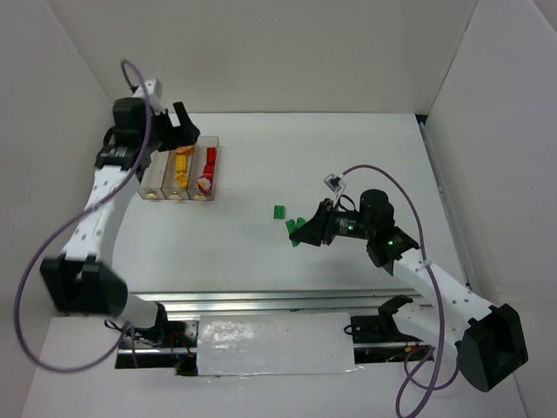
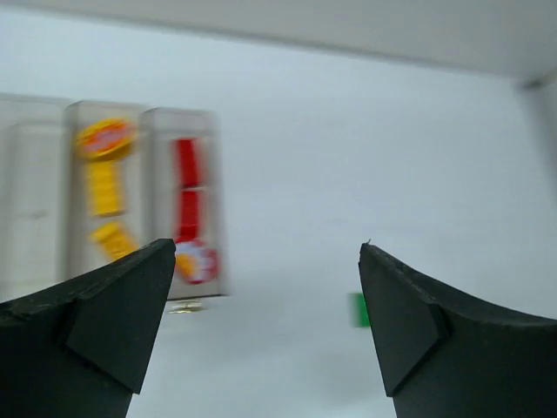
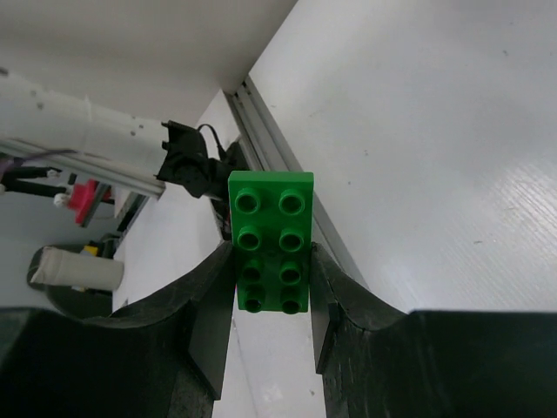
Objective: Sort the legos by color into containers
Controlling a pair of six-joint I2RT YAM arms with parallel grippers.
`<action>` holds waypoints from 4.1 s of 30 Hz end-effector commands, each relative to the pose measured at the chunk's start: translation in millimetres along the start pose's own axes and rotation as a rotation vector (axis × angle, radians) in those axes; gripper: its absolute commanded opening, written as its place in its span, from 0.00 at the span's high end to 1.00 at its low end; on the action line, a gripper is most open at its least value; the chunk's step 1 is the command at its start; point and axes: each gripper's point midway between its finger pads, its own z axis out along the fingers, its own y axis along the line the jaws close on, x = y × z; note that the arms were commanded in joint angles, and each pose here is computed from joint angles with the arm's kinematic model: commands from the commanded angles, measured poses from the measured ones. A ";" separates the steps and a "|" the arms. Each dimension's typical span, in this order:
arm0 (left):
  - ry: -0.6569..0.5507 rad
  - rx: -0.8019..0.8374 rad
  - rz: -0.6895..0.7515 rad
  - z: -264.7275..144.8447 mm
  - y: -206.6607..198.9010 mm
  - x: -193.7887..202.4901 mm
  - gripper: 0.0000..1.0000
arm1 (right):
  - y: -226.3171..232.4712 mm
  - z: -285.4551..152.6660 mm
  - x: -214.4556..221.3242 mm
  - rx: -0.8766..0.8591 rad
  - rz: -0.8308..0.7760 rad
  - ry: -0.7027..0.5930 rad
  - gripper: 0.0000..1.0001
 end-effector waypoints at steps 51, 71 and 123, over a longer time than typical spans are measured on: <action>-0.125 0.055 0.479 -58.7 -101.7 -3.4 1.00 | -0.4 -37.0 -31.2 0.179 -0.131 -0.259 0.00; -0.131 -0.405 0.559 86.2 139.1 -14.3 0.99 | -0.5 -29.5 1.6 0.100 -0.100 -0.126 0.00; 0.038 0.448 -0.027 -153.0 -89.9 150.6 0.01 | -221.3 49.1 31.6 0.936 -0.057 0.429 0.37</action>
